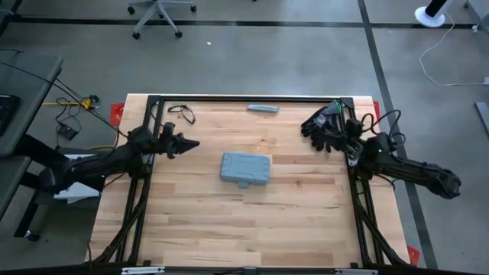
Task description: Prefit tool cases
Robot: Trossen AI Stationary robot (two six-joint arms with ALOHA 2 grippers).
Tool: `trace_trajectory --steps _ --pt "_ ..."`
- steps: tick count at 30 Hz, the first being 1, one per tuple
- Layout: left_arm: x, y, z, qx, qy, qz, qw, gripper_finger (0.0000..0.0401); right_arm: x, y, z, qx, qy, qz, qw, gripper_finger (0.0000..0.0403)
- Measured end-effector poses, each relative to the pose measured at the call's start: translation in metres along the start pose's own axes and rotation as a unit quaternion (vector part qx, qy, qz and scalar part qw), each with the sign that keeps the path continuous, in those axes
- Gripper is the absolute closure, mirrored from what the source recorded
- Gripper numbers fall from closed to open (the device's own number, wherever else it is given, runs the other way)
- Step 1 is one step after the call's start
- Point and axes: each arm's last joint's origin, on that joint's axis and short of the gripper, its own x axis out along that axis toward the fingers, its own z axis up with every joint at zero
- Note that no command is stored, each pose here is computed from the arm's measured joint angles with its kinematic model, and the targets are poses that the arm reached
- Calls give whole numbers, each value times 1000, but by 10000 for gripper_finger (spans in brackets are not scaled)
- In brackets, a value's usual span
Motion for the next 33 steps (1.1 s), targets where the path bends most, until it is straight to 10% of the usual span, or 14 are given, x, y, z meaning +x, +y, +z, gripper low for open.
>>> trace_trajectory --steps 18,33 --pt "-24 -3 2 -25 -213 136 967 378 -11 -3 -15 -60 -25 -145 987 403" --pt "-24 -2 1 -21 -213 144 966 378 -15 -14 -27 -92 50 -204 973 403"
